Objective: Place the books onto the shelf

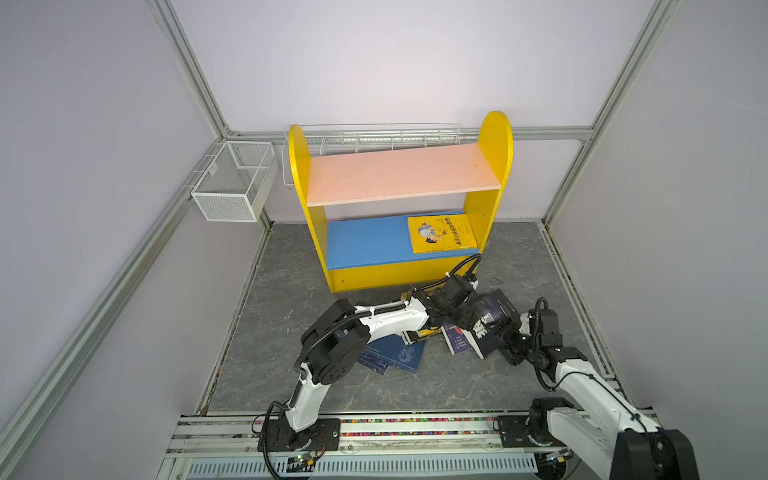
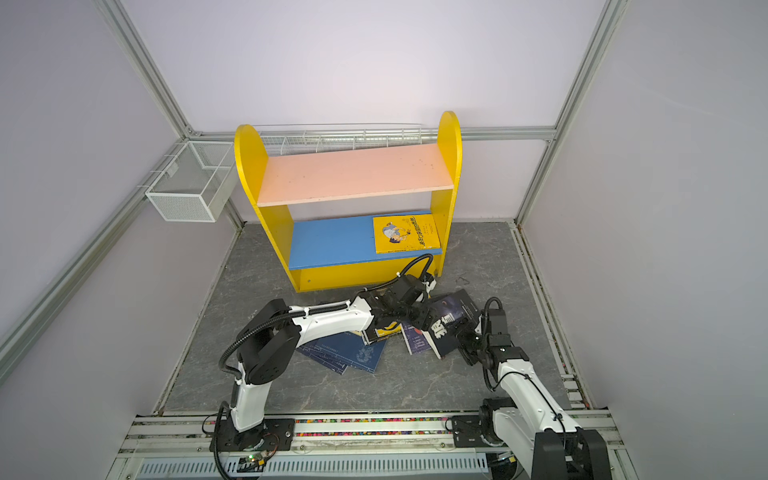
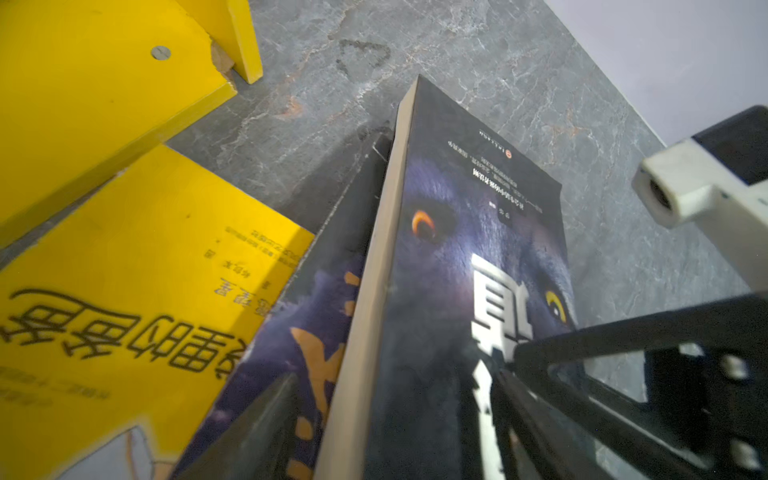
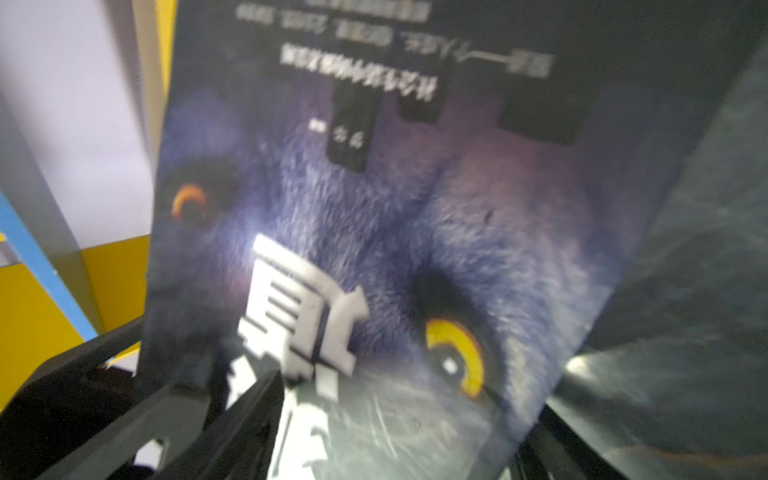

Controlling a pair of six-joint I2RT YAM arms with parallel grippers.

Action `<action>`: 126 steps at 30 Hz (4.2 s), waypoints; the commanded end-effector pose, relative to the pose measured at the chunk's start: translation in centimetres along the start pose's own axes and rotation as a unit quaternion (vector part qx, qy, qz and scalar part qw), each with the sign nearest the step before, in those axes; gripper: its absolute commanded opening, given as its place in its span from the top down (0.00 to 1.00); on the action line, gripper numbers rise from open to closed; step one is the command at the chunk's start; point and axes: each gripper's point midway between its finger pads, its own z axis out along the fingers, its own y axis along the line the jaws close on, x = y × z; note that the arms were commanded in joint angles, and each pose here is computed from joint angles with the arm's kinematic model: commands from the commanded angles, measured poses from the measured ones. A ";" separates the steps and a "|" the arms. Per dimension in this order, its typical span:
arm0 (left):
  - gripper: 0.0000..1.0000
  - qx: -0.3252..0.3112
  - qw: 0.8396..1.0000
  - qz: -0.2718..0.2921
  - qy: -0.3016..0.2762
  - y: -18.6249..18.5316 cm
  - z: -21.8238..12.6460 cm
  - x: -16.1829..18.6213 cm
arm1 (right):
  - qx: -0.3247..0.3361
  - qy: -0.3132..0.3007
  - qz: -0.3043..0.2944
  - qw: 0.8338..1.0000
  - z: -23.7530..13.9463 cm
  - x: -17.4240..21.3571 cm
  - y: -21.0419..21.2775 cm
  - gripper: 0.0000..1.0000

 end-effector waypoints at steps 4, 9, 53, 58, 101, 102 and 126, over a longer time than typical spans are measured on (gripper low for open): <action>0.37 -0.075 0.994 -0.028 0.073 4.6 1.5 4.9 | -0.084 -0.029 -0.061 0.994 -1.2 -1.5 5.3 0.29; 0.40 -0.074 0.993 -0.029 0.086 4.8 2.0 5.9 | -0.094 -0.044 -0.056 0.993 -1.4 -1.6 5.3 0.37; 0.00 0.334 0.924 -0.153 -0.103 -2.6 -13.0 -5.9 | -0.361 -0.207 -0.105 0.904 -12.4 -4.2 19.4 0.94; 0.01 0.354 0.918 -0.153 -0.092 -3.2 -12.6 -6.1 | -0.390 -0.213 -0.105 0.890 -13.4 -4.2 21.2 0.94; 0.73 0.364 0.842 -0.295 -0.268 -1.5 -14.6 -14.2 | -0.368 -0.221 -0.126 0.894 -13.4 -2.3 20.3 0.94; 0.77 0.361 0.841 -0.297 -0.271 -1.3 -14.7 -14.3 | -0.362 -0.223 -0.130 0.896 -13.3 -2.2 20.1 0.94; 1.00 0.099 0.944 -0.210 -0.235 11.7 -22.2 -11.1 | -0.145 -0.278 -0.116 0.942 -11.0 -3.5 10.3 0.35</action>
